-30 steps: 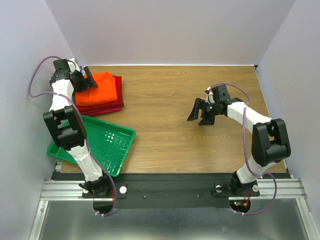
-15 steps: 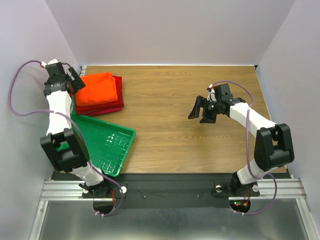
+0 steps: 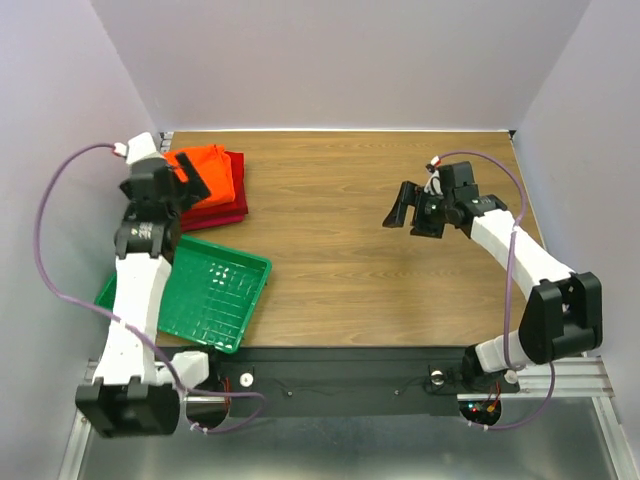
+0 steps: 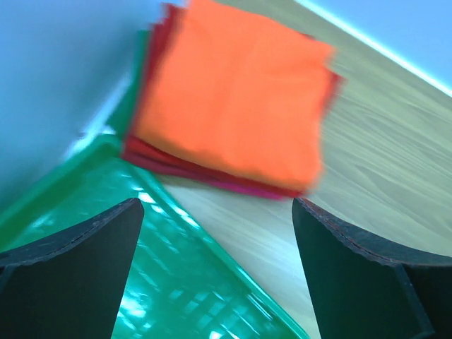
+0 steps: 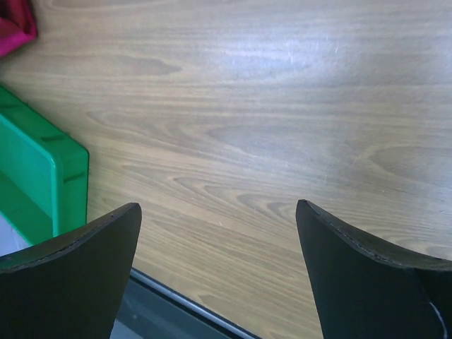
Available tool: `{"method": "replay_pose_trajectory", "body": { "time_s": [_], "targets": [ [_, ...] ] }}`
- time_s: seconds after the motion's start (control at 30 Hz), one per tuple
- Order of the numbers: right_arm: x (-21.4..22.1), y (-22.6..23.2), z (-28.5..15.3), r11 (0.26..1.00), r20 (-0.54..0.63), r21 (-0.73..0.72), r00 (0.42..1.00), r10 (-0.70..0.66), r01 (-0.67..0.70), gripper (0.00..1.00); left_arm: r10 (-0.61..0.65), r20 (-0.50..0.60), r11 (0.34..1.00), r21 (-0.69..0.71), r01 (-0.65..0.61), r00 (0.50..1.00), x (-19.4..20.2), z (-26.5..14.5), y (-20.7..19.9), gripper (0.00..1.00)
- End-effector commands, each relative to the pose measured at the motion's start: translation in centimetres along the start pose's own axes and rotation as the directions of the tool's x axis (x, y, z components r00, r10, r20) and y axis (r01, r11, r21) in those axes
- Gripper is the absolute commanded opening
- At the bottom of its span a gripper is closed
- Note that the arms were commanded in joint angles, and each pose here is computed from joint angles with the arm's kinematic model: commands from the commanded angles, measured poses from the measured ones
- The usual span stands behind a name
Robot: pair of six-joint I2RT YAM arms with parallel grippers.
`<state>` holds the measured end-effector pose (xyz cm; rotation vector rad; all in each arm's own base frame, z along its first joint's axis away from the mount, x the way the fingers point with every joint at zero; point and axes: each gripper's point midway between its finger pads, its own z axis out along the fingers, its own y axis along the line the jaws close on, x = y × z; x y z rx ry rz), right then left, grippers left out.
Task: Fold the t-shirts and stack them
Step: Neatly place the folded tshirt to the corner
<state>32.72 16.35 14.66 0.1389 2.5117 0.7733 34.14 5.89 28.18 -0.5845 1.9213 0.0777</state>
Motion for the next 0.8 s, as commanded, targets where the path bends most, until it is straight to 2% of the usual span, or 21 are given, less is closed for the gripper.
{"method": "replay_pose_trajectory", "body": {
  "time_s": [0.0, 0.17, 0.33, 0.77],
  "targets": [
    [-3.2, 1.5, -2.5, 0.999, 0.133, 0.009, 0.990, -0.050, 0.049, 0.97, -0.073, 0.040, 0.988, 0.142, 0.066, 0.997, 0.3, -4.3, -4.2, 0.99],
    [-3.9, 1.9, -4.0, 0.998, 0.187, 0.017, 0.980, -0.064, 0.062, 0.98, -0.070, -0.030, 0.960, 0.270, 0.075, 0.997, 3.2, -7.2, -8.5, 0.99],
    [-4.0, 2.2, -5.2, 0.998, 0.225, 0.017, 0.972, -0.068, 0.066, 0.98, -0.069, -0.054, 0.940, 0.330, 0.083, 0.996, 4.4, -9.1, -10.7, 0.99],
    [-3.3, 1.7, -6.2, 0.997, 0.252, 0.035, 0.965, -0.071, 0.064, 0.99, -0.062, -0.056, 0.920, 0.384, 0.079, 0.996, 4.9, -11.1, -11.1, 0.99]
  ]
}}
